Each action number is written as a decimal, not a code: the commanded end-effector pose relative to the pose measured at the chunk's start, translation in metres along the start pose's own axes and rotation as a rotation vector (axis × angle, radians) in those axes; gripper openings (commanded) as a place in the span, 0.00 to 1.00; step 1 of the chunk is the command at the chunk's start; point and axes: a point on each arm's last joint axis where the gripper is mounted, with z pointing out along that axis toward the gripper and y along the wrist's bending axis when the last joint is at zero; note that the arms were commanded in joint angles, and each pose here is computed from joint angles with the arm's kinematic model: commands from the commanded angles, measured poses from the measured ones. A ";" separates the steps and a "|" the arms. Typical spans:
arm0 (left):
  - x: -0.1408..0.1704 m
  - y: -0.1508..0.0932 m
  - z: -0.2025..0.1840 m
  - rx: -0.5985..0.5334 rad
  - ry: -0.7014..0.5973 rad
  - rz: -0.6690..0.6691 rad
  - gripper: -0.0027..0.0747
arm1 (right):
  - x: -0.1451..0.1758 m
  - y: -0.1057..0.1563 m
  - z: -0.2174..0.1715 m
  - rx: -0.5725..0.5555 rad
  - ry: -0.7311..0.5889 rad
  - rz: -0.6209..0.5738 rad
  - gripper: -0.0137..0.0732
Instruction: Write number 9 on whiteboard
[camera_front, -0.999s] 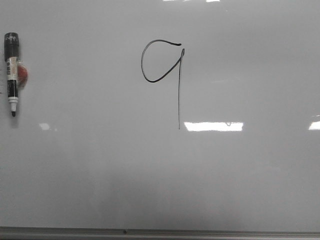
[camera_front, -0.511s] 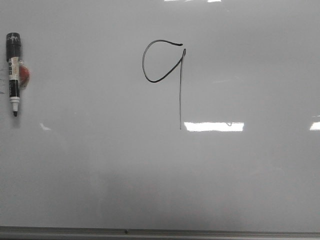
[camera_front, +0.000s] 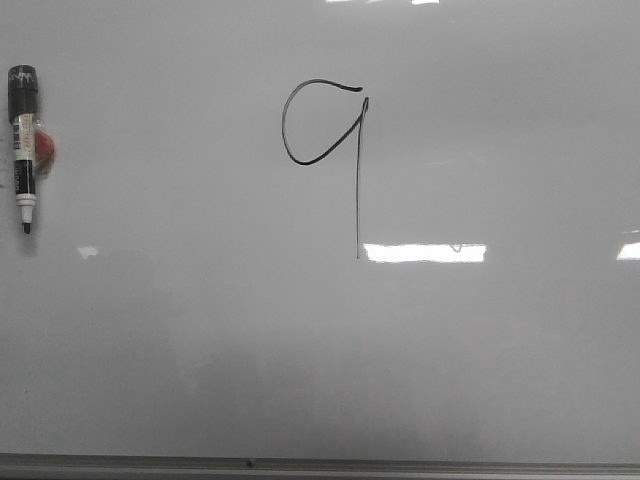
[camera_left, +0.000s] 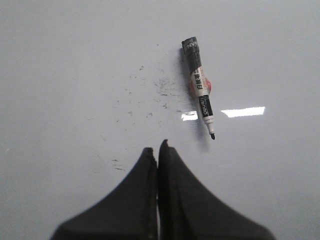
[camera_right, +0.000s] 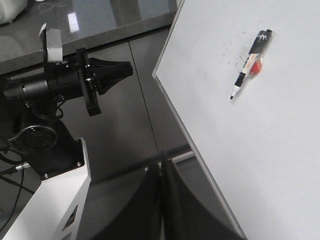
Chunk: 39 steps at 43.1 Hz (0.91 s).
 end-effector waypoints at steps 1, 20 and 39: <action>-0.008 0.001 -0.002 -0.008 -0.103 -0.011 0.01 | -0.012 0.004 -0.006 0.001 -0.074 0.004 0.03; -0.008 0.001 -0.002 -0.008 -0.103 -0.011 0.01 | -0.012 0.004 -0.006 0.001 -0.074 0.004 0.03; -0.008 0.001 -0.002 -0.008 -0.103 -0.011 0.01 | 0.002 -0.001 -0.008 0.104 -0.053 -0.030 0.03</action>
